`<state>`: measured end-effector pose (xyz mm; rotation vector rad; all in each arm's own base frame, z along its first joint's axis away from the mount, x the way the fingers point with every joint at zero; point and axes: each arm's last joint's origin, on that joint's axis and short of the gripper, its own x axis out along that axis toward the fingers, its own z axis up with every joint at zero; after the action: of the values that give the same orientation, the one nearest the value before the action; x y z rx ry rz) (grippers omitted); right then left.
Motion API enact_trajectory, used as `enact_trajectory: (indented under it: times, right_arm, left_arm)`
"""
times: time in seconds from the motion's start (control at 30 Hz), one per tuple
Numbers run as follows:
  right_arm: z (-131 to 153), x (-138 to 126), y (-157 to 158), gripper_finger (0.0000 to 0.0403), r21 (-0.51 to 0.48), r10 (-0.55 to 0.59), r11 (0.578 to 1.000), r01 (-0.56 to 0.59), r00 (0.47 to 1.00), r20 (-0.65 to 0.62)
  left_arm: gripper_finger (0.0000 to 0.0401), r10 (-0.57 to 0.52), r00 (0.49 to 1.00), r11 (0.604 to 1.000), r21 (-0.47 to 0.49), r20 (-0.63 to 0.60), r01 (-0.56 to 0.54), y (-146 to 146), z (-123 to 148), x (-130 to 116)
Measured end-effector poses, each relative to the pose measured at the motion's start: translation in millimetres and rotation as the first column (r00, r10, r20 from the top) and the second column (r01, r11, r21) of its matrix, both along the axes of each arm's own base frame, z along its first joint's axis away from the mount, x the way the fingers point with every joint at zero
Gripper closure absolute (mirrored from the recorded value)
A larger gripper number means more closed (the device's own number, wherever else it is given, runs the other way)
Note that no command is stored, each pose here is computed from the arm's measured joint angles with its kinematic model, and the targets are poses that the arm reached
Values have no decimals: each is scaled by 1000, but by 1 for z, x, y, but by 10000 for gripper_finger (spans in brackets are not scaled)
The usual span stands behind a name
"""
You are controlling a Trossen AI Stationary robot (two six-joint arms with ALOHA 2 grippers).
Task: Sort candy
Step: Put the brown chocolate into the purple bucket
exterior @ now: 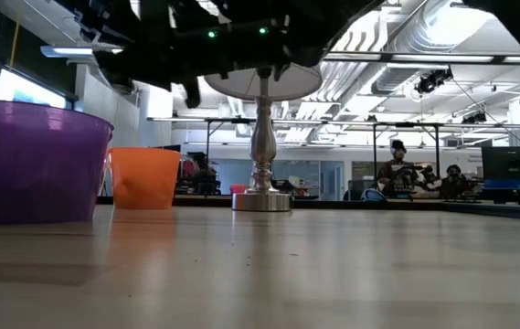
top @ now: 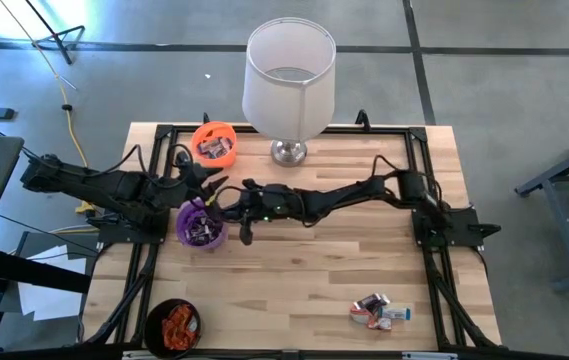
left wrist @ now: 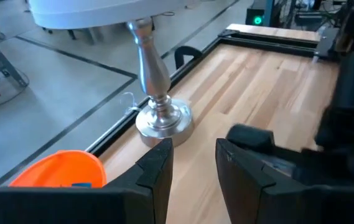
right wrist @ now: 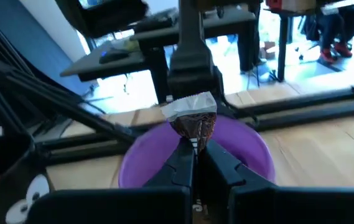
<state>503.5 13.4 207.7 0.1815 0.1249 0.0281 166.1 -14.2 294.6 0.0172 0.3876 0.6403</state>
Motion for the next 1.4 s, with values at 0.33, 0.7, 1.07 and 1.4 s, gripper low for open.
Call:
enact_trajectory:
  times: [0.33, 0.7, 1.07, 1.4]
  right_arm:
    - [-5, 39, 2, 396, 0, 69, 998, -69, 996, 60]
    - [-16, 46, 0, 274, 29, 61, 998, -61, 998, -13]
    - [-18, 40, -1, 209, 104, 68, 993, -51, 984, -165]
    - [24, 8, 2, 215, 77, 88, 995, -62, 911, -404]
  left_arm:
    - [291, 22, 999, 1000, 1, -26, -22, 2, -2, -5]
    - [291, 25, 999, 1000, 2, -37, -25, 2, -3, -7]
    - [291, -2, 999, 1000, -22, -33, 1, 1, -3, -7]
    - [291, -18, 999, 999, -44, -26, 17, 1, -2, -8]
